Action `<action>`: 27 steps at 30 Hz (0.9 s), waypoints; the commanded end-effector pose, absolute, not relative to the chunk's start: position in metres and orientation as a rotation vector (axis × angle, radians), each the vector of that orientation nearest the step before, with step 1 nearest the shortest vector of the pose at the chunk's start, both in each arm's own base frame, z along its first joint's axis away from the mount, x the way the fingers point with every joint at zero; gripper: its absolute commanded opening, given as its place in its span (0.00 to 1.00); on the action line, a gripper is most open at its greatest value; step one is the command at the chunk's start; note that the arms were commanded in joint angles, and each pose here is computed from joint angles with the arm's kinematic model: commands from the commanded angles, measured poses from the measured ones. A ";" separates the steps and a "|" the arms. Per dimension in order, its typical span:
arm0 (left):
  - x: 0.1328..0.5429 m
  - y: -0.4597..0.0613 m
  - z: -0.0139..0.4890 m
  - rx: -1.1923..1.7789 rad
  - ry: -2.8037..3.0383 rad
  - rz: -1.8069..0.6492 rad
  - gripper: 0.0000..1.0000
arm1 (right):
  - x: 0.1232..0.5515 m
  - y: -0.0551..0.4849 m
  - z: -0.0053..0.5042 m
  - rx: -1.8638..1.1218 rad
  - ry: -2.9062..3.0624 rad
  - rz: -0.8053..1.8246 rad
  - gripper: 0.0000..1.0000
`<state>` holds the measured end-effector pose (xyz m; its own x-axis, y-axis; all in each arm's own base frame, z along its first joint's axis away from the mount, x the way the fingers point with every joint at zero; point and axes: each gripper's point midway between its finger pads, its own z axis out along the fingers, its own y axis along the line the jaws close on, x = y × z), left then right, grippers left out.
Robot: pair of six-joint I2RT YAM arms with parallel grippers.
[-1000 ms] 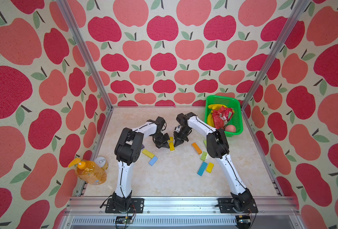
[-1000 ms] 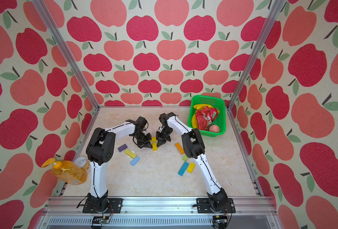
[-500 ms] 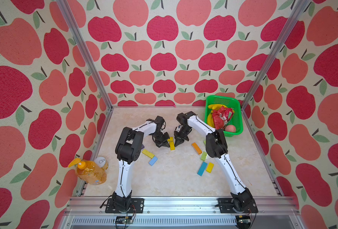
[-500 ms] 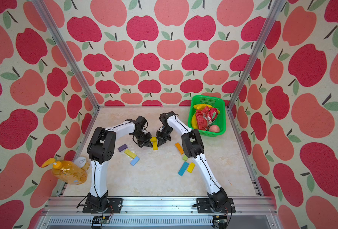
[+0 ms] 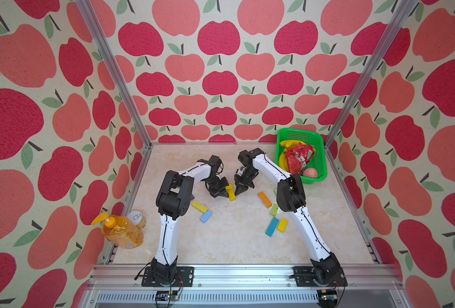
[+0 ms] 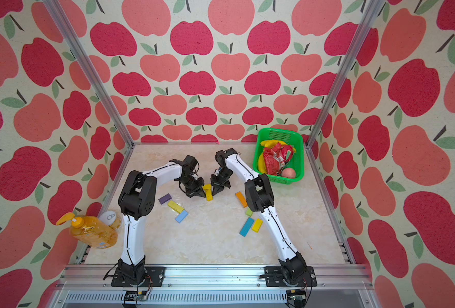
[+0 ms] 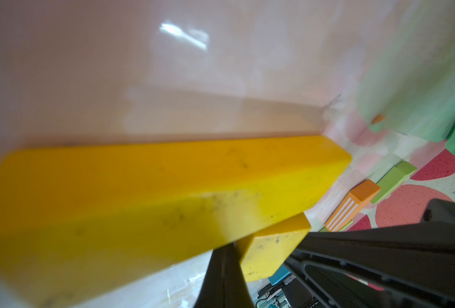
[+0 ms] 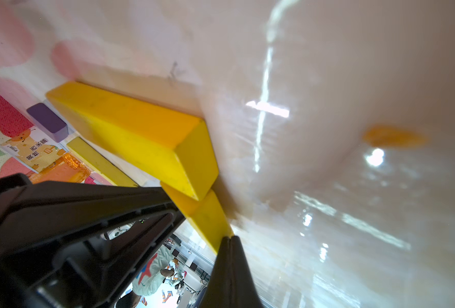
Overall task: Assemble the letter p with building blocks
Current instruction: Adjust the building block at the center of the board.
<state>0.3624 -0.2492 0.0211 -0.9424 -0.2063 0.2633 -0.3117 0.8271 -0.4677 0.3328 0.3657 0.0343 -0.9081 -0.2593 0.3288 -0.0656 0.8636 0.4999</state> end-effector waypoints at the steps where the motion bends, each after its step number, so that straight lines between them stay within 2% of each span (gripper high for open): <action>1: 0.368 -0.247 0.008 0.387 -2.818 0.749 0.00 | 0.324 0.369 0.029 0.231 -2.594 -0.696 0.02; 27: 0.373 -0.230 0.031 0.379 -2.927 0.709 0.00 | 0.330 0.358 0.036 0.224 -2.673 -0.655 0.10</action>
<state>0.3690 -0.2429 0.0218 -0.9500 -0.2142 0.2273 -0.2982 0.8384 -0.4563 0.3253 0.3620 0.0244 -0.8973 -0.2539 0.3612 -0.0492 0.8705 0.4897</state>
